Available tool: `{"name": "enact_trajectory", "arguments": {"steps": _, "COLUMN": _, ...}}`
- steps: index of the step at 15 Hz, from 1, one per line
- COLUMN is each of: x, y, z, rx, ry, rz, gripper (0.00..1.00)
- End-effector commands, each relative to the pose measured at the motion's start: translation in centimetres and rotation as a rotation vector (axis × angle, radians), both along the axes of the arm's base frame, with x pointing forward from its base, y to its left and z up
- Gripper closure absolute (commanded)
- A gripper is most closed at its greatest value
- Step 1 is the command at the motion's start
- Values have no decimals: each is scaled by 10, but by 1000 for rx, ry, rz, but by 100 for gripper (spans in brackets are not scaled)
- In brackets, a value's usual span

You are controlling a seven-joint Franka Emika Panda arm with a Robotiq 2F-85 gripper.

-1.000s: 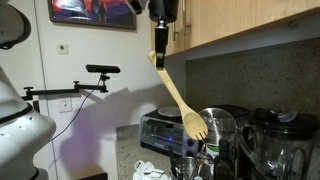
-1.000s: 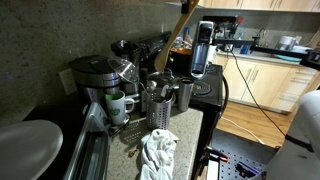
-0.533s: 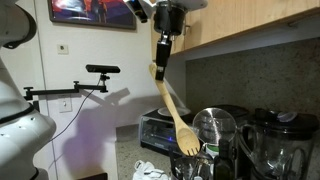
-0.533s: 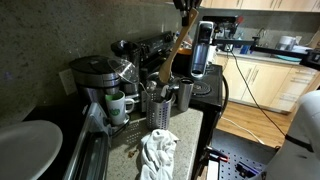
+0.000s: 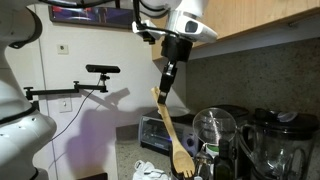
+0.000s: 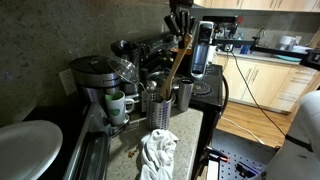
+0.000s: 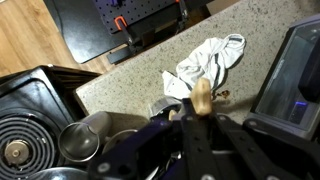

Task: Use the wooden fork to stir the pot and put it back

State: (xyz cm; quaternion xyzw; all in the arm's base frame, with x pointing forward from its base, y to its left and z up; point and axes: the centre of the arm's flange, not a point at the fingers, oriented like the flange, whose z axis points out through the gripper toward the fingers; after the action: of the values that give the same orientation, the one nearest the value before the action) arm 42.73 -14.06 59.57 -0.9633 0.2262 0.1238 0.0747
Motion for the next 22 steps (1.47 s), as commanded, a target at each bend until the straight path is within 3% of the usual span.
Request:
{"name": "enact_trajectory", "arguments": {"steps": 1, "x": -1, "y": -4, "z": -30, "rx": 37, "ry": -45, "rz": -10, "gripper": 94}}
{"name": "enact_trajectory", "arguments": {"steps": 7, "x": -2, "y": -10, "z": -80, "rx": 81, "ry": -18, "rz": -39, "gripper": 94}}
{"name": "enact_trajectory", "arguments": {"steps": 17, "x": -3, "y": -28, "z": -142, "rx": 62, "ry": -4, "rz": -115, "gripper": 95}}
{"name": "enact_trajectory", "arguments": {"steps": 18, "x": -3, "y": -28, "z": -144, "rx": 65, "ry": -5, "rz": -122, "gripper": 85}}
{"name": "enact_trajectory", "arguments": {"steps": 19, "x": -2, "y": -28, "z": -145, "rx": 60, "ry": -6, "rz": -126, "gripper": 63}}
{"name": "enact_trajectory", "arguments": {"steps": 21, "x": 0, "y": -30, "z": -147, "rx": 55, "ry": -11, "rz": -132, "gripper": 59}}
{"name": "enact_trajectory", "arguments": {"steps": 22, "x": 2, "y": -30, "z": -147, "rx": 50, "ry": -12, "rz": -135, "gripper": 51}}
